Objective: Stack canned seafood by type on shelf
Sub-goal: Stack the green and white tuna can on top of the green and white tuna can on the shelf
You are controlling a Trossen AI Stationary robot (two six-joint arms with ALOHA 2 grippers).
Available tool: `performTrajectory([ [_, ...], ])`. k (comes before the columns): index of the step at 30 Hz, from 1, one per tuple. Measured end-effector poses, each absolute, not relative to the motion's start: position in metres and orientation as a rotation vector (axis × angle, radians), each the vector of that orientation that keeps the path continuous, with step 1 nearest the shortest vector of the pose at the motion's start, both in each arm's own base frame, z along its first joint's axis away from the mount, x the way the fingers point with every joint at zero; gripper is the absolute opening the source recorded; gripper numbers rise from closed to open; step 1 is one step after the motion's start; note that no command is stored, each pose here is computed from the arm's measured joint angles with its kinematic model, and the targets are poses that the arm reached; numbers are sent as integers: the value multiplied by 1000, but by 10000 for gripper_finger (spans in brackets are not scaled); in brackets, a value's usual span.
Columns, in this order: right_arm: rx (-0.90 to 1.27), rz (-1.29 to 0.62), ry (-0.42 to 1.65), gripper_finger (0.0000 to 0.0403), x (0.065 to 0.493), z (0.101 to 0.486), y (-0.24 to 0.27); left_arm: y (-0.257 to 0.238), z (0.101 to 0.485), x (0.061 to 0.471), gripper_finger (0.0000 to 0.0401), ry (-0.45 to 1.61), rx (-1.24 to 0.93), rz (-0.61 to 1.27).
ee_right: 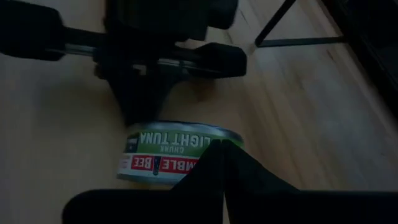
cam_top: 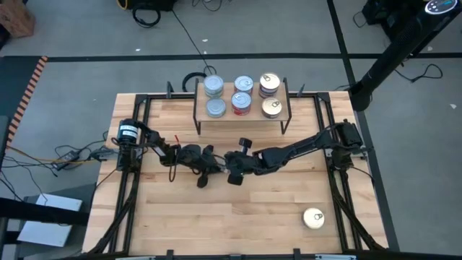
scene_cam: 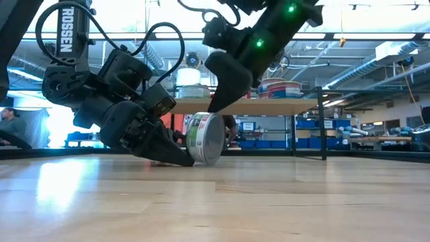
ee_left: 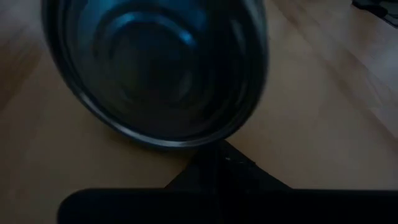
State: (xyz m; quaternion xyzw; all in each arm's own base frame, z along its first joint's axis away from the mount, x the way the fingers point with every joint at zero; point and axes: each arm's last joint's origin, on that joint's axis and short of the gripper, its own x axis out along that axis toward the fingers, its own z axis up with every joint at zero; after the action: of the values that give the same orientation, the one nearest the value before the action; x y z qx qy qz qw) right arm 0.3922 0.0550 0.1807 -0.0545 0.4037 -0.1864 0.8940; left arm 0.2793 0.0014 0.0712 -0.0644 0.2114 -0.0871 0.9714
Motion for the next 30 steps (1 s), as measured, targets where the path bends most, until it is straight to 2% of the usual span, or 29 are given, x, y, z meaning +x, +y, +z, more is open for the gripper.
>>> performTrajectory([
  [12,-104,-308,846,14,397,179,43,-16,79,290,0,376,-73,-281],
  [30,0,-321,753,124,403,225,67,-15,82,295,0,358,-66,-255],
])
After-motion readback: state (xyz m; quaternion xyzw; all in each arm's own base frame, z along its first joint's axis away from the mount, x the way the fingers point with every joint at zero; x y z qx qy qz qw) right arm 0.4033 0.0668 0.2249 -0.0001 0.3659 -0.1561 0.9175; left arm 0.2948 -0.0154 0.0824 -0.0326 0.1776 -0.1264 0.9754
